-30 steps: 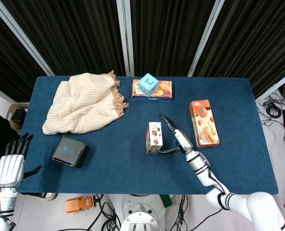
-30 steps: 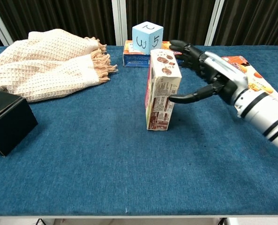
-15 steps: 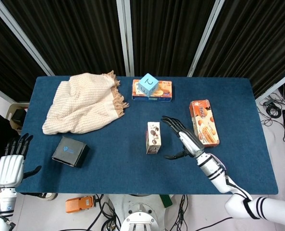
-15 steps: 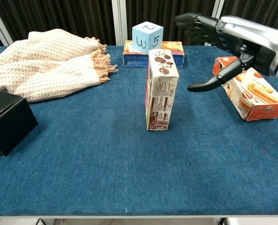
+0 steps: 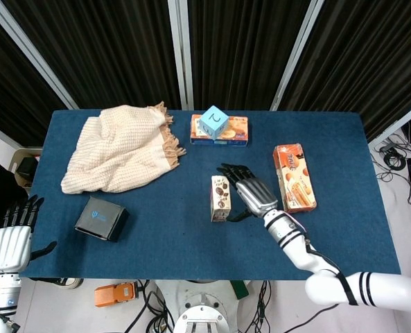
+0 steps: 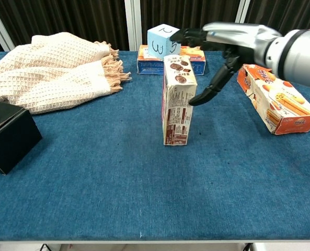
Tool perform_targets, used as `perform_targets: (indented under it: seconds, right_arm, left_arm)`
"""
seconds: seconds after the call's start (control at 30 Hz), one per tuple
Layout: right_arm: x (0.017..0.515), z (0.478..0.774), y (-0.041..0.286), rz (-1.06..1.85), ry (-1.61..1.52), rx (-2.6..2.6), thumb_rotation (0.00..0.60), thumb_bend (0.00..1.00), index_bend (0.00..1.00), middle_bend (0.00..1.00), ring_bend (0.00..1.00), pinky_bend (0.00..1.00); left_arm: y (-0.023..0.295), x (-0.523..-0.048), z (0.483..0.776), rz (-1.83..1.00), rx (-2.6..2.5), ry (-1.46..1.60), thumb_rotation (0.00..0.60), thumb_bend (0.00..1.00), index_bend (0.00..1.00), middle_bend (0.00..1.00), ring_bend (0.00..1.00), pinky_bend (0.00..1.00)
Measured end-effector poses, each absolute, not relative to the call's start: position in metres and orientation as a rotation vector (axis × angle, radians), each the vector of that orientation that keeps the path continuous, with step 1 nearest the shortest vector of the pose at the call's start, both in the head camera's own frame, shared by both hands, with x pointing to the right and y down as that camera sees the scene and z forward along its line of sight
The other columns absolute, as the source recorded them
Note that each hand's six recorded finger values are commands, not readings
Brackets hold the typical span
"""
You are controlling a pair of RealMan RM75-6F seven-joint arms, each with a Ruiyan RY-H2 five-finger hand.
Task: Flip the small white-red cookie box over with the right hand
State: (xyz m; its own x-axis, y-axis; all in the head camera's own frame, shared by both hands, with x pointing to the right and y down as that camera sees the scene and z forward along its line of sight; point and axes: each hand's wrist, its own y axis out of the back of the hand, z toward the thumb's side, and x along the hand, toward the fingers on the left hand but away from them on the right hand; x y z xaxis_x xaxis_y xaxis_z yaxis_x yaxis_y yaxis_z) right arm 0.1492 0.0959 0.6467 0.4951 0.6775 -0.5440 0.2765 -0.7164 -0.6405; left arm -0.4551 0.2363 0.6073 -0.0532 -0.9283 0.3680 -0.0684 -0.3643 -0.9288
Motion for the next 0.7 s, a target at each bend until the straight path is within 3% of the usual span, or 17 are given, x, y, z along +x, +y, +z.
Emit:
perform_targets:
  seconds: [0.1,0.2,0.33,0.43,0.7]
  right_arm:
    - [0.139,0.650,0.095,1.150,-0.743,-2.256,0.600,0.05,0.00,0.04,0.00,0.00]
    - [0.132,0.654,0.093,1.175,-0.707,-2.237,0.600,0.12,0.09,0.13,0.05,0.00]
    - [0.127,0.658,0.091,1.204,-0.686,-2.213,0.600,0.24,0.33,0.29,0.24,0.22]
    - [0.125,0.659,0.087,1.209,-0.697,-2.198,0.600,0.27,0.43,0.35,0.32,0.33]
    - [0.131,0.649,0.075,1.126,-0.905,-2.265,0.600,0.27,0.42,0.40,0.36,0.39]
  left_arm:
    - [0.236,-0.455,0.607,-1.505,-1.495,1.099,0.600,0.00,0.09,0.06,0.00,0.00]
    - [0.236,-0.455,0.607,-1.507,-1.495,1.099,0.600,0.00,0.09,0.06,0.00,0.00]
    - [0.236,-0.456,0.607,-1.515,-1.494,1.096,0.600,0.00,0.09,0.06,0.00,0.00]
    - [0.236,-0.456,0.607,-1.518,-1.493,1.095,0.600,0.00,0.09,0.06,0.00,0.00]
    - [0.236,-0.457,0.606,-1.519,-1.488,1.098,0.600,0.00,0.09,0.06,0.00,0.00]
